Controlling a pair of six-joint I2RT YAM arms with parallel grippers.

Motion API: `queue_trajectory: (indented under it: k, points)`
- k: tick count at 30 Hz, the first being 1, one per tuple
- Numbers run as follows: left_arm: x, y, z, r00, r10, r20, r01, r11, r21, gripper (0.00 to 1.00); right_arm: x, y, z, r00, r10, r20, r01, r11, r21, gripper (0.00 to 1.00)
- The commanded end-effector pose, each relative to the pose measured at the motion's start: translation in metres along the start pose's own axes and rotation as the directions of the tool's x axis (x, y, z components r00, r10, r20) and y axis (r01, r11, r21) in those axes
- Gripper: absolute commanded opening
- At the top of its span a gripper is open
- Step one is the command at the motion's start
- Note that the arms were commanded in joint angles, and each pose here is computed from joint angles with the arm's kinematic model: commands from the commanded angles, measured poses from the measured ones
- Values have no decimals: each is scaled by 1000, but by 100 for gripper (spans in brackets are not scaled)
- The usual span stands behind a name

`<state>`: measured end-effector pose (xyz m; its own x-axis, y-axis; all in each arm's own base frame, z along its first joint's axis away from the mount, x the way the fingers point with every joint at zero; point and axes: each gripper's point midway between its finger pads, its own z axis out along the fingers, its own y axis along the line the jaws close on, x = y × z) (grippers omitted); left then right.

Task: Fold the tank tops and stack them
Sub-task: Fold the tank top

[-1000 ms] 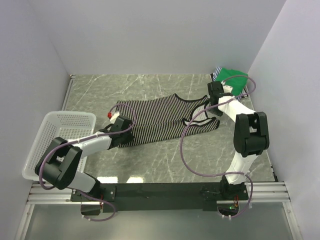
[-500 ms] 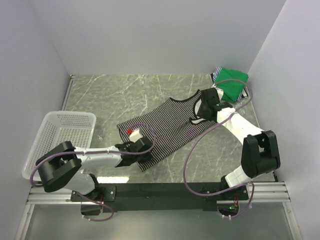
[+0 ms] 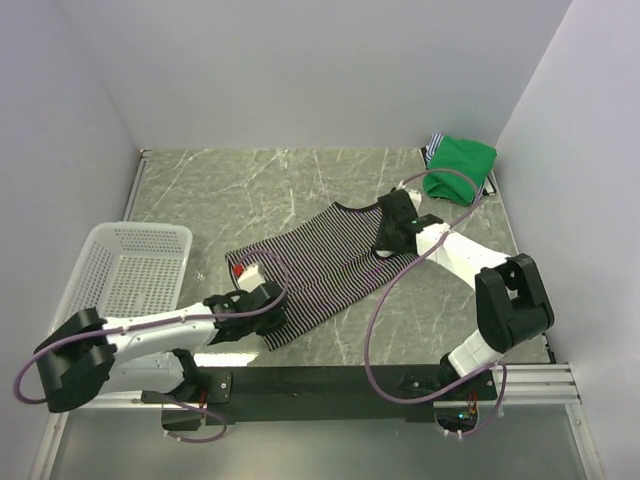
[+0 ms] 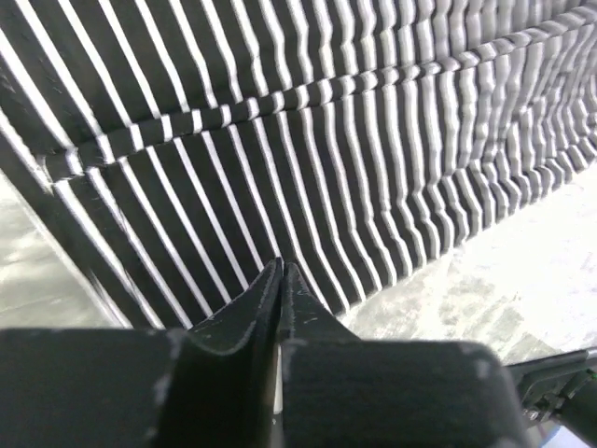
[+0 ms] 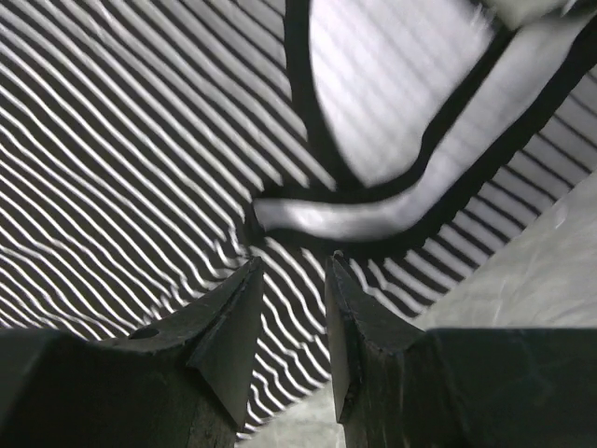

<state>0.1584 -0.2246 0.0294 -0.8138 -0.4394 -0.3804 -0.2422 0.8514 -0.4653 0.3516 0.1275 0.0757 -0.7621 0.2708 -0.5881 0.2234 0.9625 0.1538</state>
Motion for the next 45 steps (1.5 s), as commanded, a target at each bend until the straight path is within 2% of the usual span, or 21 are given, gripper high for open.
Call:
queue_trajectory:
  k: [1, 4, 6, 7, 11, 16, 22, 26, 28, 31, 32, 34, 35, 36, 37, 38, 39, 40, 42, 43, 45]
  points:
    - [-41, -27, -27, 993, -3, 119, -5, 998, 61, 10, 11, 3, 1, 1000, 30, -3, -30, 999, -26, 40]
    - [-88, -25, -34, 978, -54, 199, 44, 997, 55, 11, 29, 10, 0, 999, 20, -26, -21, 998, -55, 40]
    - [-110, -22, -34, 973, -87, 216, 78, 996, 52, 11, 47, 9, 2, 998, 33, -50, -36, 997, -72, 40]
    - [-130, -16, -32, 962, -112, 249, 108, 994, 30, 11, 54, 6, 4, 997, 41, -64, -46, 997, -66, 40]
    - [-167, -10, -23, 945, -154, 290, 162, 987, -5, 10, 73, -6, 12, 991, 92, -102, -94, 995, -17, 40]
    - [-196, 6, -8, 930, -216, 297, 237, 971, -35, 11, 89, -35, 15, 980, 128, -150, -112, 988, 109, 38]
    - [-219, 27, 9, 920, -255, 296, 287, 956, -68, 11, 103, -48, -4, 969, 191, -158, -182, 981, 65, 37]
    - [-229, 37, 20, 920, -262, 292, 303, 947, -104, 11, 100, -50, -18, 970, 215, -116, -212, 977, 36, 37]
    - [-233, 40, 28, 924, -254, 287, 299, 946, -126, 12, 80, -37, -29, 975, 212, -71, -215, 976, -36, 37]
    - [-240, 42, 37, 928, -235, 289, 290, 943, -163, 16, 40, -7, -48, 990, 143, 8, -139, 976, -165, 38]
    - [-241, 43, 39, 931, -231, 283, 288, 941, -176, 19, 27, -1, -51, 996, 81, 42, -71, 979, -193, 40]
    - [-246, 46, 41, 932, -215, 293, 281, 937, -207, 20, -9, 22, -56, 992, 43, 116, -14, 970, -243, 48]
    - [-245, 49, 41, 932, -213, 292, 283, 932, -226, 22, -19, 33, -56, 991, -25, 134, 61, 960, -273, 49]
    - [-246, 52, 40, 930, -209, 303, 287, 927, -240, 24, -18, 41, -38, 992, -71, 102, 96, 960, -264, 49]
    - [-246, 54, 40, 931, -204, 303, 283, 927, -247, 25, -46, 58, -41, 987, -80, 141, 117, 952, -283, 49]
    - [-245, 55, 40, 932, -201, 302, 282, 925, -254, 28, -52, 65, -33, 985, -112, 131, 145, 948, -282, 49]
    - [-246, 58, 39, 932, -195, 306, 282, 920, -271, 29, -41, 67, -5, 987, -149, 55, 158, 955, -252, 49]
    - [-245, 59, 38, 934, -191, 303, 279, 919, -278, 31, -68, 82, -5, 984, -151, 92, 171, 948, -269, 49]
    - [-245, 61, 37, 935, -185, 302, 275, 917, -288, 36, -63, 88, 27, 982, -185, 32, 187, 952, -241, 49]
    - [-244, 61, 37, 938, -176, 297, 264, 920, -291, 37, -84, 100, 29, 979, -193, 70, 204, 947, -248, 49]
    - [-243, 62, 36, 941, -165, 294, 254, 921, -296, 40, -79, 97, 59, 974, -226, 25, 227, 953, -199, 49]
